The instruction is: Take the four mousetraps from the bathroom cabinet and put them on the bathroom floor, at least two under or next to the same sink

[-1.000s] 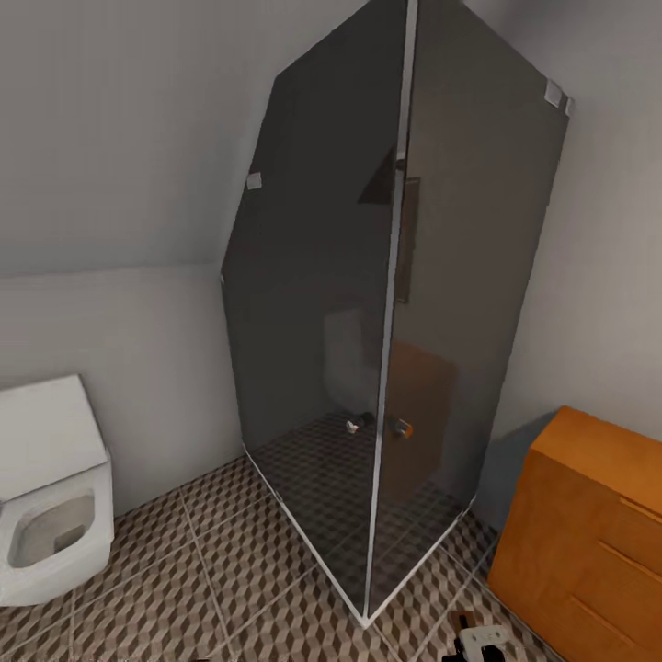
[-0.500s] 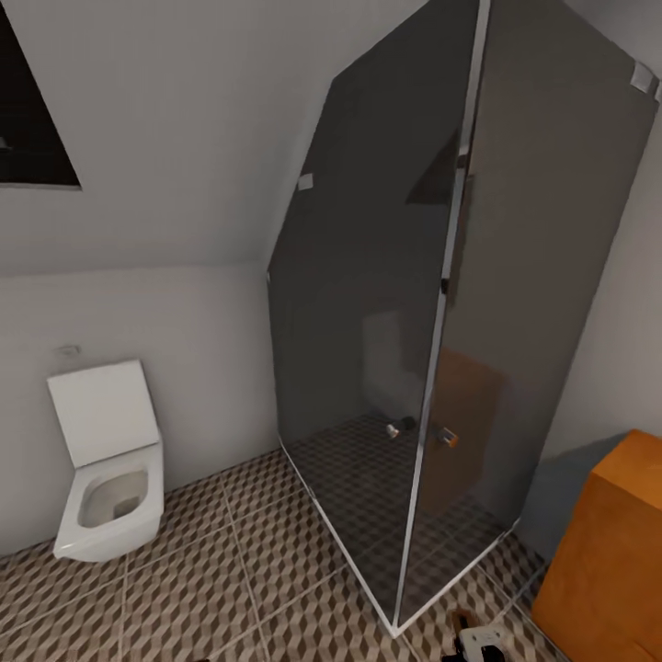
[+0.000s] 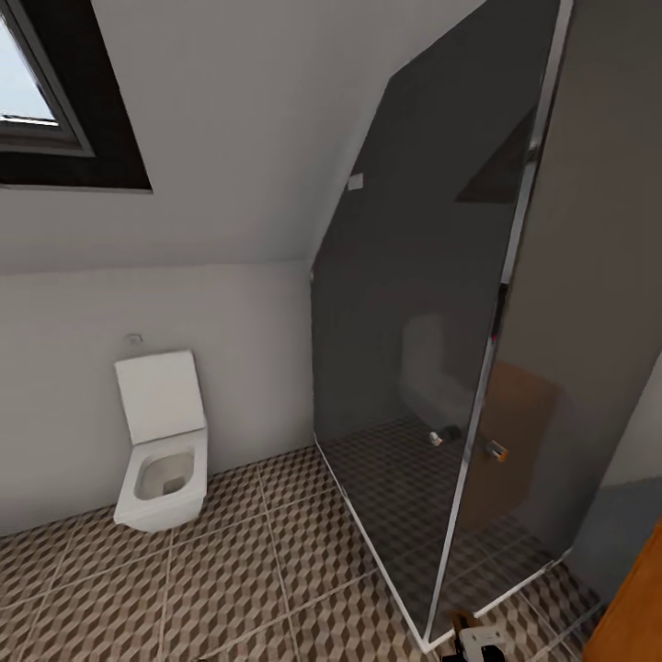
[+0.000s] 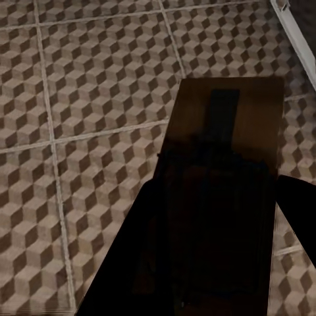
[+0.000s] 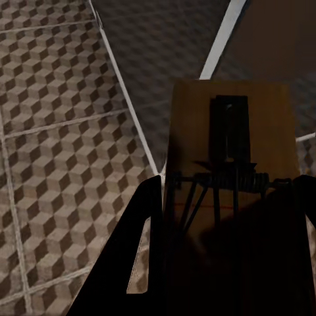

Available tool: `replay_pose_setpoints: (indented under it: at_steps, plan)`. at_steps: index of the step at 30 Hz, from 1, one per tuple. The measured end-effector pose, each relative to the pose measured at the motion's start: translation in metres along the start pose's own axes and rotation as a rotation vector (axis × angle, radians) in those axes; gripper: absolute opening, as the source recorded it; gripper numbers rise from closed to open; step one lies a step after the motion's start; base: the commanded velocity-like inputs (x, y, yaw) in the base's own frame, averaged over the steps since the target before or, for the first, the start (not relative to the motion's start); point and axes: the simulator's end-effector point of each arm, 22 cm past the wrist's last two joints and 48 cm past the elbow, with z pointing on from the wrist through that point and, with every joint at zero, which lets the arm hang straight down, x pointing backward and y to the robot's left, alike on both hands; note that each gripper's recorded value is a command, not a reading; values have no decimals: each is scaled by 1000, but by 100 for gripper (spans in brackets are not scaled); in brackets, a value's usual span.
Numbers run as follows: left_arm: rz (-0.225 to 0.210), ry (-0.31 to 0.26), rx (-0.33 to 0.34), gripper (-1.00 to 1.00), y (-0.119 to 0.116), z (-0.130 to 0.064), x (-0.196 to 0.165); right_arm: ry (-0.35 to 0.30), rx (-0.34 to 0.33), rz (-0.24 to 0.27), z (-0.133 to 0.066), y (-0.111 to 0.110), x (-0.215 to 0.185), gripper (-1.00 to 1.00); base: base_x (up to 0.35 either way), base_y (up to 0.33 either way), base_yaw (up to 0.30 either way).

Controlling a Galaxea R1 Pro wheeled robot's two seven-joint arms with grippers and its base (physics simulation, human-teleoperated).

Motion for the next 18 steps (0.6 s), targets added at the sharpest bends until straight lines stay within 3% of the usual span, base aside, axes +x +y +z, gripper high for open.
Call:
replay_pose_setpoints:
  at_steps: [18]
  plan:
    - [7,-29,-9,-100,9,-2,-4,0,0,0,0,0,0,-100,0,0,300]
